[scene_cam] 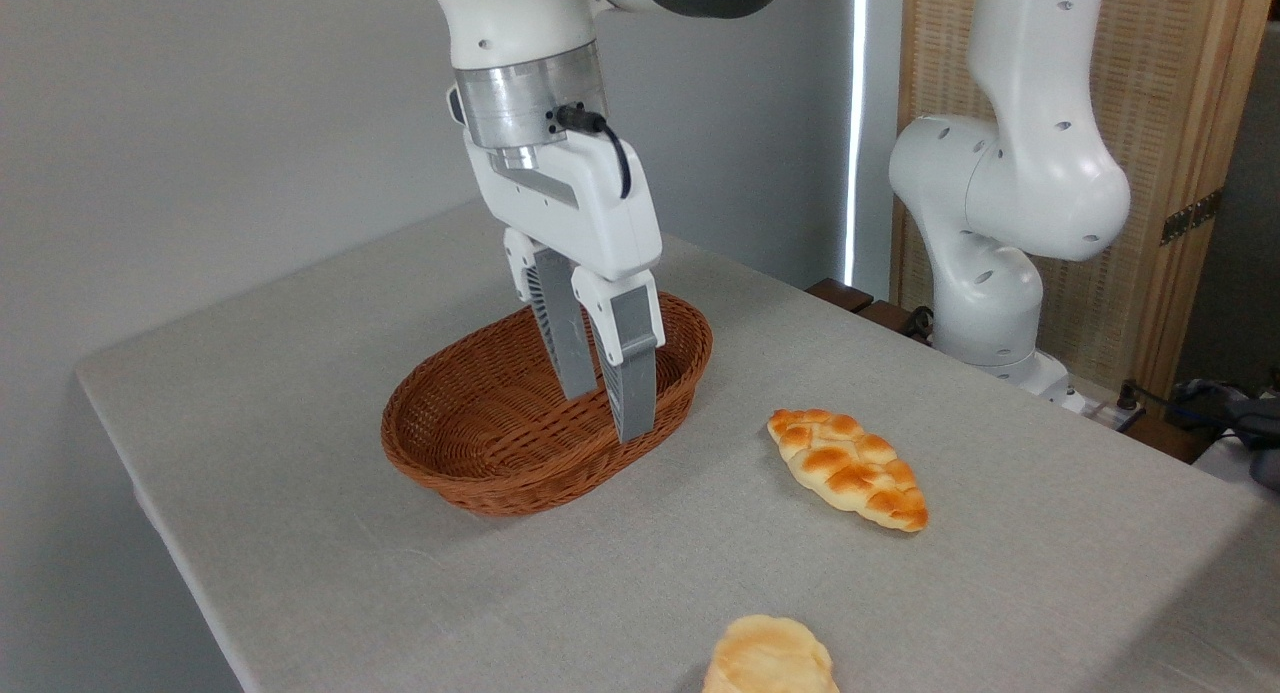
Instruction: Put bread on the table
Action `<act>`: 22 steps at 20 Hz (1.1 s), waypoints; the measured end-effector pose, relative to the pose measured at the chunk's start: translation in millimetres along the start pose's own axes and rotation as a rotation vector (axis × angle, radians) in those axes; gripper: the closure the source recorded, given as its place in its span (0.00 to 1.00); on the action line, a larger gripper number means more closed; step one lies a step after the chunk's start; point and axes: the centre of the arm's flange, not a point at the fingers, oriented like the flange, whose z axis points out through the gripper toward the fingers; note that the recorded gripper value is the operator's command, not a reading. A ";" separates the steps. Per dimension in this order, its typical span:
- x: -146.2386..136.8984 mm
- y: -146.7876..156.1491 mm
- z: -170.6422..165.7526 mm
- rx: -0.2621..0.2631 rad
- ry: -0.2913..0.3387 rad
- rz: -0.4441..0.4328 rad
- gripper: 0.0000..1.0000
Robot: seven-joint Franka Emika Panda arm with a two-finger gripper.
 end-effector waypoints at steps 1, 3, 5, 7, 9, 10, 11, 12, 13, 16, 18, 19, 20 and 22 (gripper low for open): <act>2.5 2.4 -2.2 -0.003 0.009 -0.041 0.00; 10.9 9.7 -7.4 -0.015 0.035 -0.116 0.00; 24.9 19.0 -20.8 -0.030 0.080 -0.173 0.00; 36.2 25.0 -34.3 -0.044 0.112 -0.199 0.00; 44.9 29.2 -43.7 -0.067 0.129 -0.197 0.00; 48.5 30.7 -47.4 -0.086 0.136 -0.195 0.00; 51.7 31.1 -50.6 -0.109 0.135 -0.193 0.00; 55.0 29.9 -52.8 -0.131 0.126 -0.191 0.00; 60.0 27.6 -54.0 -0.147 0.118 -0.187 0.00; 77.2 23.9 -49.6 -0.164 0.104 -0.168 0.00; 80.5 22.0 -48.2 -0.165 0.103 -0.166 0.00; 80.1 21.1 -49.3 -0.164 0.105 -0.166 0.00; 79.7 20.5 -50.7 -0.161 0.108 -0.161 0.00; 79.0 19.3 -53.0 -0.157 0.114 -0.148 0.00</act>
